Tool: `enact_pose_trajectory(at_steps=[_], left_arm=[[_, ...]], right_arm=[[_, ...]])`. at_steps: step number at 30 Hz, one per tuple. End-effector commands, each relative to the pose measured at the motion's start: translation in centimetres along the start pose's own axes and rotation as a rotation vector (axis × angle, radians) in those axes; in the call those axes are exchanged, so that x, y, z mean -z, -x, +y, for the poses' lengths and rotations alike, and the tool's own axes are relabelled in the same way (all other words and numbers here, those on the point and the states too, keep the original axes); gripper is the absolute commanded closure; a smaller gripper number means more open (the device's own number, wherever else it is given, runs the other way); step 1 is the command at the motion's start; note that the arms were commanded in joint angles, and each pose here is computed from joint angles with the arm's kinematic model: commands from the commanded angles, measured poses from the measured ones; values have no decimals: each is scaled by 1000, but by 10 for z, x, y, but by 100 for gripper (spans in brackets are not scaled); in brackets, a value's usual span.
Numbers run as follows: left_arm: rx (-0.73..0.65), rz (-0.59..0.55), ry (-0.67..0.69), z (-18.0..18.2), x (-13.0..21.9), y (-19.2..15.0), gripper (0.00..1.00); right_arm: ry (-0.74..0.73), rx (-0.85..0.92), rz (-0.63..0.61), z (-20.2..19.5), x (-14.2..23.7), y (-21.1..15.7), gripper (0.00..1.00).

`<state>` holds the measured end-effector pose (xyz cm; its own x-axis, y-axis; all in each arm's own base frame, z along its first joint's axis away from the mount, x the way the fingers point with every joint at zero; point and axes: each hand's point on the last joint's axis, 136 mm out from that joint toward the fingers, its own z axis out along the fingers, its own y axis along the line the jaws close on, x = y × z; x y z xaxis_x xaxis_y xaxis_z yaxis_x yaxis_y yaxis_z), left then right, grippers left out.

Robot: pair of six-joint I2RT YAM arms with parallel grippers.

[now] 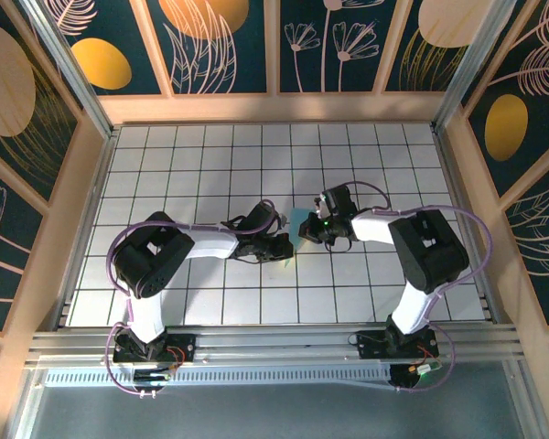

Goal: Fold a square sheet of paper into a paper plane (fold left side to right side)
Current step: Fold the wing for the fifth time at the center of the table.

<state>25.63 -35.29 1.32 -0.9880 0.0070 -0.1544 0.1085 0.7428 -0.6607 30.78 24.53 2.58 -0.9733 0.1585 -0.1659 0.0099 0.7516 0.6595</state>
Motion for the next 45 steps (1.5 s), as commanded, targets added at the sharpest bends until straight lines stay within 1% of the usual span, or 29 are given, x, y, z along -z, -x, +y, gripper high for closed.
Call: enact_pose_trajectory(at_steps=[1,8,17,25,33,37,41,45], left_arm=[[48,49,133,38,-3,-23,100],[41,46,154,40,-4,-24,100],[44,45,191,46,-2,-25,100],[53,53,244,60,0,-31,100],[60,52,247,65,0,-35,100],[53,43,226,59,0,-32,100],[42,31,201,50,0,-27,100],[38,22,169,40,2,-23,100]], right_arm=[[5,-12,-19,10,11,-5,100],[37,-28,20,17,-1,-25,100],[-17,-54,52,-3,-18,-32,100],[-50,-54,11,-20,-13,-8,100],[-57,-36,-59,-29,-2,45,100],[-48,-6,-94,-18,8,65,100],[-26,12,-97,-5,13,61,100],[0,0,-58,-2,0,46,100]])
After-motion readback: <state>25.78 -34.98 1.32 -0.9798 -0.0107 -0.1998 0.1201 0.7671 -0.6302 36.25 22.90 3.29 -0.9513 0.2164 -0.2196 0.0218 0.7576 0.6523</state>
